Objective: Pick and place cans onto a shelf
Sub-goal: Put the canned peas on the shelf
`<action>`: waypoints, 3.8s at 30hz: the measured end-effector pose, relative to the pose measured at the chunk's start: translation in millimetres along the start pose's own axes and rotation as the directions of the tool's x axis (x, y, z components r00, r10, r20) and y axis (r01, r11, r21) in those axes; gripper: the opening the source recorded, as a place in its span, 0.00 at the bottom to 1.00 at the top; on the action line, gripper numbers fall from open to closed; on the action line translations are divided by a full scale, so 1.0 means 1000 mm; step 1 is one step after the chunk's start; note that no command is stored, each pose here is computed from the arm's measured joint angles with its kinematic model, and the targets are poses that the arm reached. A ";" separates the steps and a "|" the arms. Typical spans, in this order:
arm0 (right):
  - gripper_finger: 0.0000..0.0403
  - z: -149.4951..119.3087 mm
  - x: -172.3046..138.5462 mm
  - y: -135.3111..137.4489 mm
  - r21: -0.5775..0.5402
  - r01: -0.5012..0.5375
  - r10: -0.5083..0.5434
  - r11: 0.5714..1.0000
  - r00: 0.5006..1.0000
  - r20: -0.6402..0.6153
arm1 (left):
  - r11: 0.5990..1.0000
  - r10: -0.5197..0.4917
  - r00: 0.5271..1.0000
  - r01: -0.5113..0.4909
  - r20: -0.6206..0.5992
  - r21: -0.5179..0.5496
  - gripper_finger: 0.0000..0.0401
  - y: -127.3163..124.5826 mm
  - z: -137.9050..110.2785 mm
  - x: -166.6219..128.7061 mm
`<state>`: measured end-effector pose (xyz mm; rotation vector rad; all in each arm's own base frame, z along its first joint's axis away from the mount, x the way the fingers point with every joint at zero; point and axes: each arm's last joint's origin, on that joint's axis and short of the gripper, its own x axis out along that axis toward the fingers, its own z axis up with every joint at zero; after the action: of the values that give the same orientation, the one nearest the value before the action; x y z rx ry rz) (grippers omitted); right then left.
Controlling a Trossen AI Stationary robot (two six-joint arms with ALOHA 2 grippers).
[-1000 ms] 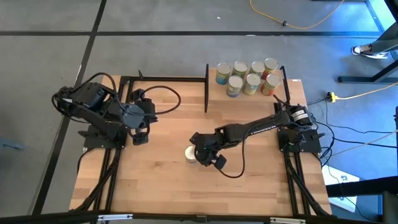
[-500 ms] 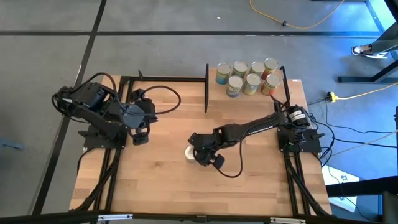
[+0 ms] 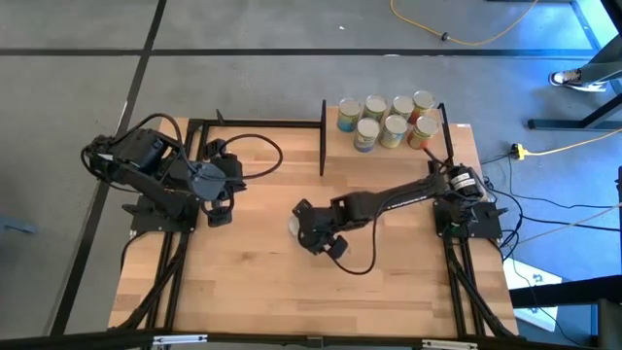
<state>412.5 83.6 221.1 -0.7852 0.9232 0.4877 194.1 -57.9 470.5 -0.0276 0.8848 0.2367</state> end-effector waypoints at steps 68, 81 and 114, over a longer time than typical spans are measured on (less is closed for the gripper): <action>0.00 -0.133 -0.208 -0.156 0.583 0.111 -0.028 0.805 0.988 -0.151 | 0.999 -0.005 1.000 0.005 0.000 0.039 0.06 -0.001 -0.001 0.000; 0.00 -0.158 -0.170 -0.156 0.594 0.083 0.051 0.800 0.978 -0.204 | 0.999 -0.004 1.000 0.004 0.000 0.035 0.06 -0.001 -0.001 0.000; 0.01 -0.156 -0.179 -0.155 0.634 0.087 0.061 0.768 0.976 -0.209 | 0.999 -0.005 1.000 0.005 0.000 0.040 0.06 -0.001 -0.001 0.000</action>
<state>342.3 -143.2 375.4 -0.2099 1.1976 0.0431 193.7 -59.4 470.5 0.0071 0.8888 0.2148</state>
